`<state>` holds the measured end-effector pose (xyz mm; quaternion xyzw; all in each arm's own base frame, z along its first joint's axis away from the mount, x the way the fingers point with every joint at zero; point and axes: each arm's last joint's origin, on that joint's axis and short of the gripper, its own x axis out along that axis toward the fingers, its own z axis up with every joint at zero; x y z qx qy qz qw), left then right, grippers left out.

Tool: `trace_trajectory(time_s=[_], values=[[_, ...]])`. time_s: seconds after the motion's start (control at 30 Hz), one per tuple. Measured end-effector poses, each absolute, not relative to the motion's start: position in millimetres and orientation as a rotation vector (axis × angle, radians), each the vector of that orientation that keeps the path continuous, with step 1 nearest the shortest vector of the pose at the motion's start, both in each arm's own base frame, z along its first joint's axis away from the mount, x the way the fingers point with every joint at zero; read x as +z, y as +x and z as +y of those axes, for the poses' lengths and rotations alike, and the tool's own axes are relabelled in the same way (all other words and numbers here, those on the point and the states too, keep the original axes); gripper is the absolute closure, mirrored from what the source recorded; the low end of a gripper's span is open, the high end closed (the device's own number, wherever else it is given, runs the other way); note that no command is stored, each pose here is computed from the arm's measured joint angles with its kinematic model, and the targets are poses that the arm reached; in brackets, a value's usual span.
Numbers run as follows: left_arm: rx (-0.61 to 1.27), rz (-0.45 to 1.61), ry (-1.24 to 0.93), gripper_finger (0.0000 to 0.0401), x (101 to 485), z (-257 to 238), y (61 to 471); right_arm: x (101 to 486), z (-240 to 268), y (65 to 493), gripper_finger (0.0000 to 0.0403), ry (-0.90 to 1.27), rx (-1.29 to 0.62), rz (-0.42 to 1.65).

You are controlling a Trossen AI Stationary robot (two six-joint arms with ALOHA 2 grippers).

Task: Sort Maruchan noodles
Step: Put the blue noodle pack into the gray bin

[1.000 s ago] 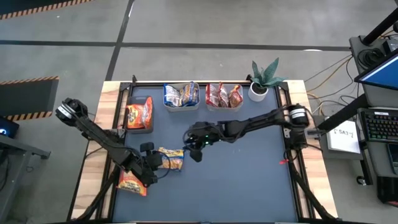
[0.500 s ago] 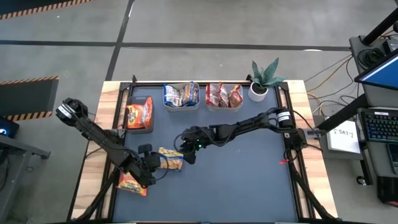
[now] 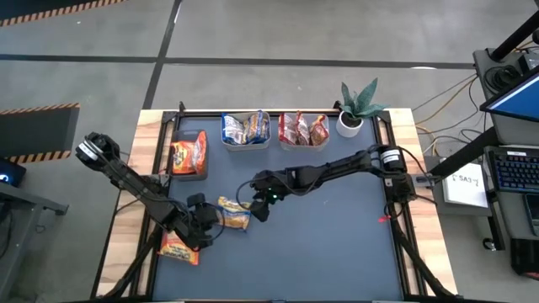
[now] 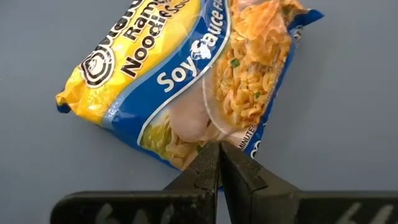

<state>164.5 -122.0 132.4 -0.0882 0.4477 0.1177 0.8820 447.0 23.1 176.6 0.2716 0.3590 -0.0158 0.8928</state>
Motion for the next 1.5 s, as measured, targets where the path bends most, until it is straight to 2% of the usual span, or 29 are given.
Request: trace_trajectory(time_s=[0.13,0.27,0.73,0.87,1.0,1.17,1.5], values=[[0.247,0.882,-0.203,0.0401,128.1,-120.9,164.4,172.7,25.8,441.0,0.0112,0.579,-0.055,0.822],[0.259,0.845,-0.208,0.0401,128.2,-120.8,165.6,169.1,29.8,436.5,0.0092,0.574,-0.060,0.873],[0.294,0.770,-0.206,0.0401,130.7,-120.9,168.6,150.2,36.2,419.1,0.0088,0.626,-0.048,0.986],[0.289,0.755,-0.220,0.0401,131.6,-121.8,169.8,152.4,35.6,413.2,0.0090,0.653,-0.054,0.966],[0.295,0.744,-0.221,0.0401,132.1,-121.9,170.3,151.9,36.1,415.2,0.0087,0.700,-0.039,0.858],[0.305,0.746,-0.219,0.0401,131.7,-121.2,169.7,137.9,36.2,415.5,0.0092,0.770,-0.041,0.777],[0.370,0.724,-0.169,0.0401,129.9,-116.6,166.9,126.3,32.7,409.8,0.0093,0.774,-0.093,0.685]])
